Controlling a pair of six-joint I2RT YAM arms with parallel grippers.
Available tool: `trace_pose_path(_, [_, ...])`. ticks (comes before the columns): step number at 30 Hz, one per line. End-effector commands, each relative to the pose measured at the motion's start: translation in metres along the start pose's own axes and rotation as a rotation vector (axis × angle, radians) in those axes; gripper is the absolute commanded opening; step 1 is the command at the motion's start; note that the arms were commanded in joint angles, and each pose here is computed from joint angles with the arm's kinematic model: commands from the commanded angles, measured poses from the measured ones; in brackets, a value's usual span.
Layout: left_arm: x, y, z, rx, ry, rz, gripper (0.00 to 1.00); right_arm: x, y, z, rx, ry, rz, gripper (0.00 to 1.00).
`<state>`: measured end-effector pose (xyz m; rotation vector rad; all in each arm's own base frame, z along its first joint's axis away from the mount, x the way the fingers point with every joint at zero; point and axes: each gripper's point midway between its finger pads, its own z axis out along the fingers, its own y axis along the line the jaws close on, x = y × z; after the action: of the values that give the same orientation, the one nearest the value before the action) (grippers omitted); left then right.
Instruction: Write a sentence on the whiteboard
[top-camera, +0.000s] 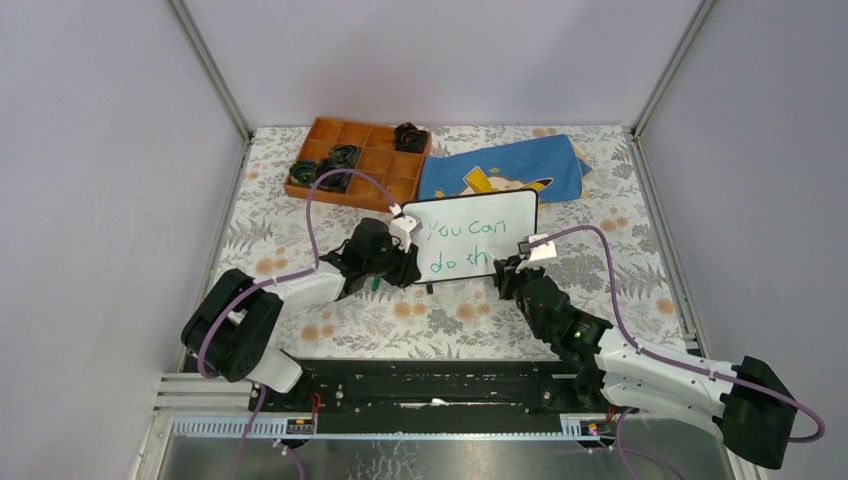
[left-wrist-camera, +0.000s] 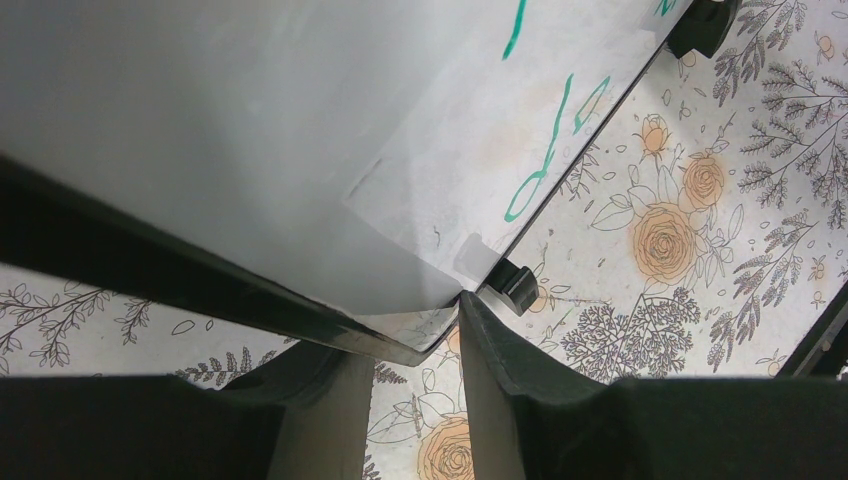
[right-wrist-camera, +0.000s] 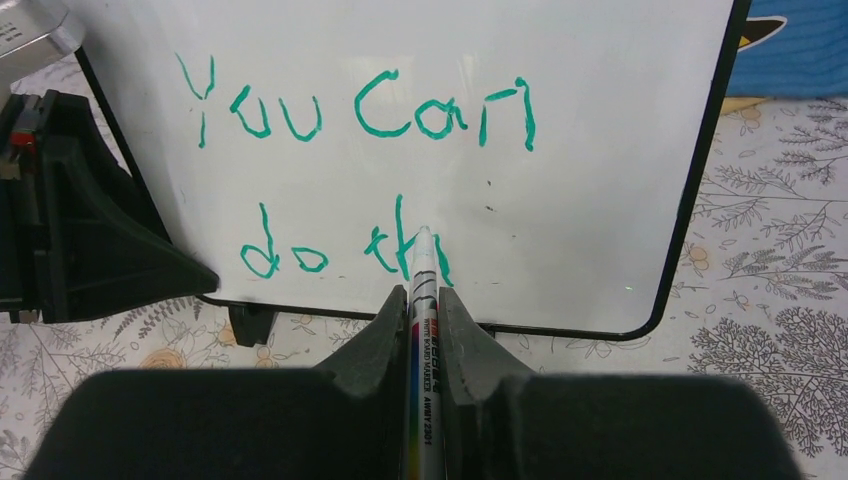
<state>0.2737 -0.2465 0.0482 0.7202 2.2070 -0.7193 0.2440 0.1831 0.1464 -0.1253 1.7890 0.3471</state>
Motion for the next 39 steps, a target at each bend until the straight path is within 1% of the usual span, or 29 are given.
trace_pose_path(1, [0.000,-0.001,0.001,-0.004,0.012,0.033,0.41,-0.026,-0.002,0.003,0.044,-0.072,0.066,0.00])
trace_pose_path(6, [0.001,-0.001,0.001,-0.005,0.018,0.031,0.41,-0.032,-0.006,0.002,0.060,-0.107,0.069,0.00])
trace_pose_path(14, [0.000,-0.001,0.001,-0.005,0.015,0.031,0.41,-0.017,-0.008,0.007,0.082,-0.066,0.050,0.00])
trace_pose_path(39, [0.002,0.000,0.002,-0.008,0.018,0.026,0.41,-0.011,-0.013,0.020,0.120,-0.052,0.047,0.00])
